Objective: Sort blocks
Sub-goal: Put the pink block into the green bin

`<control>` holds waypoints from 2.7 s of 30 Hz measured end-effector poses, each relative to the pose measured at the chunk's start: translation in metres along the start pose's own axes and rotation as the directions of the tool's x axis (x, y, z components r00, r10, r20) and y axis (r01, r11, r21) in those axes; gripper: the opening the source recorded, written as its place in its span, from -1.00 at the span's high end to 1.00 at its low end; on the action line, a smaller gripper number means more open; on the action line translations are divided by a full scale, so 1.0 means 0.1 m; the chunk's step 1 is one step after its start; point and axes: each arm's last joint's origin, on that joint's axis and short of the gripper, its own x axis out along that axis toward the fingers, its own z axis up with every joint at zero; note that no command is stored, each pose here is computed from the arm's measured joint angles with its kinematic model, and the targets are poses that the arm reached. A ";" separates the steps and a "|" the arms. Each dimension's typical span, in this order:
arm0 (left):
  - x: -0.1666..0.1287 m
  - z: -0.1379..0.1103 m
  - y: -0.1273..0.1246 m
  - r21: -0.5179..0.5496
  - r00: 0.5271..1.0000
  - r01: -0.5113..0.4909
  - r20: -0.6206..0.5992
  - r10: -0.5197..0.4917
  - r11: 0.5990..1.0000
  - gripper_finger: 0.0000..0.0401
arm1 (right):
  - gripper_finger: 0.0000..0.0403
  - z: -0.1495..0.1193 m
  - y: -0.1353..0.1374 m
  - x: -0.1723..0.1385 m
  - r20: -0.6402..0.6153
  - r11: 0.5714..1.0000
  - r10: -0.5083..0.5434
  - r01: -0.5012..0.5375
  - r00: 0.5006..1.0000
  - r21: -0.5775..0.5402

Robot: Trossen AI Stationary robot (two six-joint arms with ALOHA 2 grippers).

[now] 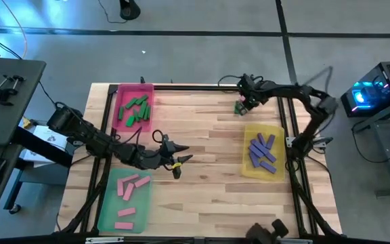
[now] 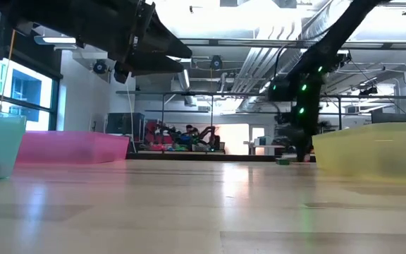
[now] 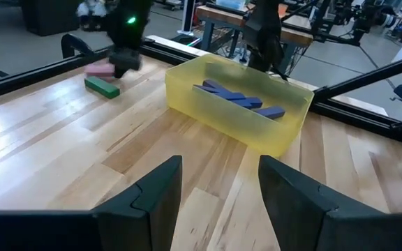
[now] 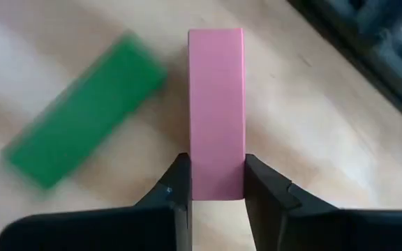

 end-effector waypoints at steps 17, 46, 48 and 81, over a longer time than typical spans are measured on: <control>0.12 -0.06 -0.11 0.184 0.990 0.062 0.113 -0.084 0.981 0.11 | 0.68 -1.42 1.11 -1.10 0.685 0.779 0.600 -0.496 0.414 -0.382; 0.33 0.07 -0.50 0.315 0.778 0.486 0.269 -0.568 0.815 0.01 | 0.68 -2.26 2.82 -1.86 0.660 0.664 0.743 -0.242 0.108 -0.708; 0.34 0.09 -0.51 0.314 0.777 0.484 0.276 -0.566 0.817 0.01 | 0.68 -2.29 2.83 -1.87 0.661 0.665 0.742 -0.242 0.107 -0.707; -0.77 0.11 -0.59 0.439 0.958 0.004 -0.259 0.122 0.899 0.63 | 0.15 -2.36 2.82 -1.64 0.602 0.670 0.742 -0.370 0.295 -0.643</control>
